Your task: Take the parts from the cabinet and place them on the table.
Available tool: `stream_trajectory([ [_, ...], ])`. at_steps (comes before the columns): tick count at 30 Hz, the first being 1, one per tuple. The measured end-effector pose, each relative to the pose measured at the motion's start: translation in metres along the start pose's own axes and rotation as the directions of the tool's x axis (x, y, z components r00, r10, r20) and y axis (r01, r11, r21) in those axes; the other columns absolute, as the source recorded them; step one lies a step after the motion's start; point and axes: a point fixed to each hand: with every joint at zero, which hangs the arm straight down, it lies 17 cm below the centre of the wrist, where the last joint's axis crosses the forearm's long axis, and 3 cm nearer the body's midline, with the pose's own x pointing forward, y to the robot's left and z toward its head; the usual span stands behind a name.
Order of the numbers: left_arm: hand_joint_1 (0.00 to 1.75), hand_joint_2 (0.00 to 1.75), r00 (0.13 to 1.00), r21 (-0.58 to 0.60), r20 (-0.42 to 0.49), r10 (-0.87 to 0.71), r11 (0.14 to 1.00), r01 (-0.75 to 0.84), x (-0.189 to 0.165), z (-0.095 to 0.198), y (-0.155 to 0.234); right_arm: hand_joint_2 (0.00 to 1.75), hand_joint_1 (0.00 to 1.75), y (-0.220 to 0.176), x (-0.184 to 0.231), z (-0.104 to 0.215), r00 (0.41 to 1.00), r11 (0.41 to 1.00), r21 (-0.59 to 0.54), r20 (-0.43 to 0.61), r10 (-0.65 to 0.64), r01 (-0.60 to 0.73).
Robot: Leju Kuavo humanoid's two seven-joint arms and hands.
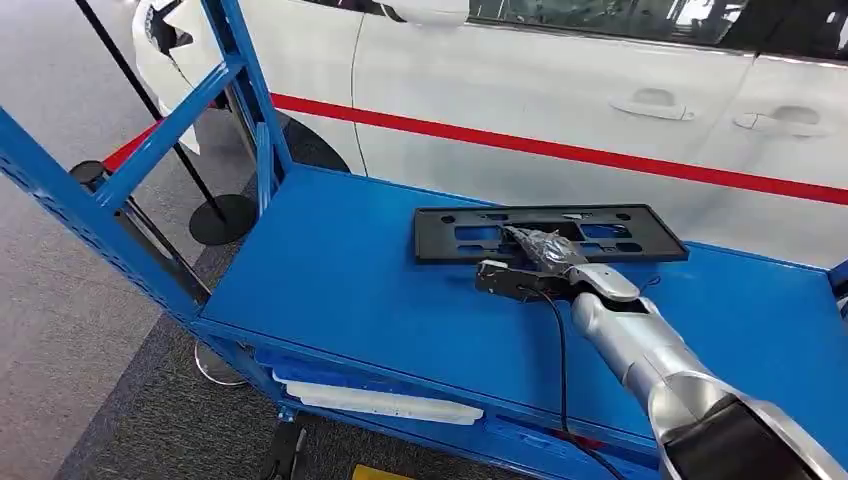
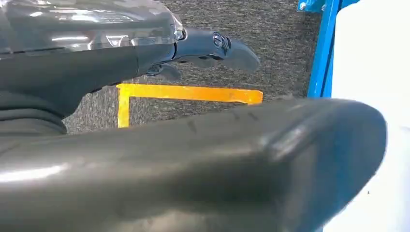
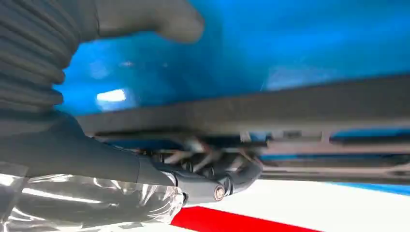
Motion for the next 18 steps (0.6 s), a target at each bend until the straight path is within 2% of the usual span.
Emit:
stream_trajectory([
  [18, 0.00, 0.00, 1.000, -0.006, 0.002, 0.000, 1.000, 0.000, 0.0005, 0.0002, -0.0016, 1.75, 1.75, -0.0110, 0.0030, -0.0017, 1.000, 0.999, -0.046, 0.019, -0.003, 0.004],
])
